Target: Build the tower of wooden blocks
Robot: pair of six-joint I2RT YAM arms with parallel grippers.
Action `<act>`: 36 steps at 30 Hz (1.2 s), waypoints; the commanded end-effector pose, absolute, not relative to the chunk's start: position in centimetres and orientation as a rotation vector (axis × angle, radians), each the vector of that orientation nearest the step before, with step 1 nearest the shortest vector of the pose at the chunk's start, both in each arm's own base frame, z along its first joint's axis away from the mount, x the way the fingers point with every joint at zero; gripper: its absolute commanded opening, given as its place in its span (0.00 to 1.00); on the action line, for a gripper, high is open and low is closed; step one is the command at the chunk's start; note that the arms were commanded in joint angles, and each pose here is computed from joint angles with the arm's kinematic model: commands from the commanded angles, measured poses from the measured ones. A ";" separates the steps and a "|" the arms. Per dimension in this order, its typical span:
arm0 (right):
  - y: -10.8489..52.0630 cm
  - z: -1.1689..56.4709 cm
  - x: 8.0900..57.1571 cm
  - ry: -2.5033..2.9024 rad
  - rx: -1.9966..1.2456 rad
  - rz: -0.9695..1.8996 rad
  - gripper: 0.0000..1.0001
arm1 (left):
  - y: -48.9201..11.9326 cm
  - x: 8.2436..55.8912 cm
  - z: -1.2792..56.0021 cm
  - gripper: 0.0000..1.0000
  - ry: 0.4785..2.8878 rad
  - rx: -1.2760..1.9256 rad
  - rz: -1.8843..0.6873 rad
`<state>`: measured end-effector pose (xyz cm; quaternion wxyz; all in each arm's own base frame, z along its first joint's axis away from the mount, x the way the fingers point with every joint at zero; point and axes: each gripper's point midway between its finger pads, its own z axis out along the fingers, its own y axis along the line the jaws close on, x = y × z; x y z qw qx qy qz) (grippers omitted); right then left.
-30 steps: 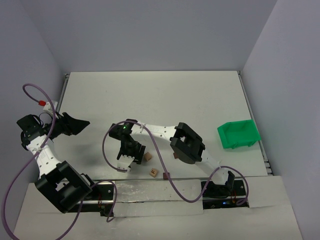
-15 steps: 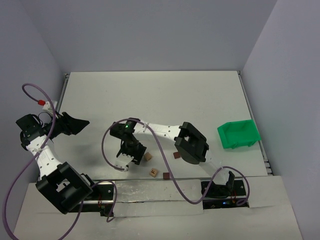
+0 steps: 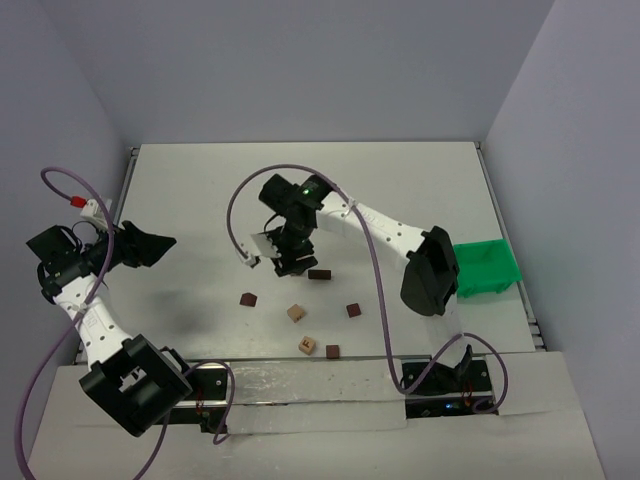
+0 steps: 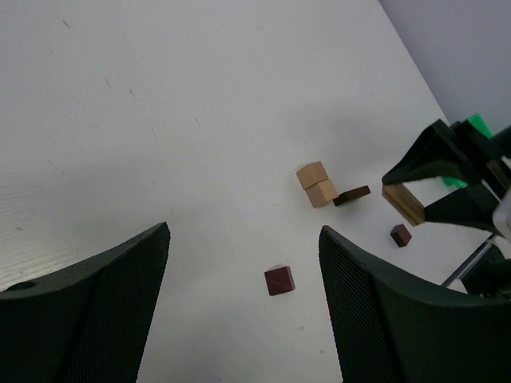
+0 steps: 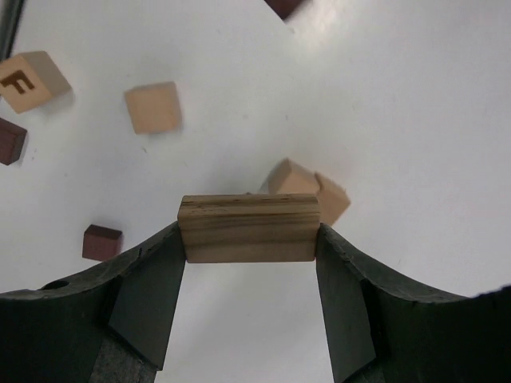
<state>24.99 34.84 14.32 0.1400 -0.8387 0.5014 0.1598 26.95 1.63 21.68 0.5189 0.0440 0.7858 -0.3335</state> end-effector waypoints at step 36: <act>34.8 6.4 30.3 2.041 -2.045 0.348 0.30 | 2.9 30.6 23.4 0.99 1.896 0.066 -0.514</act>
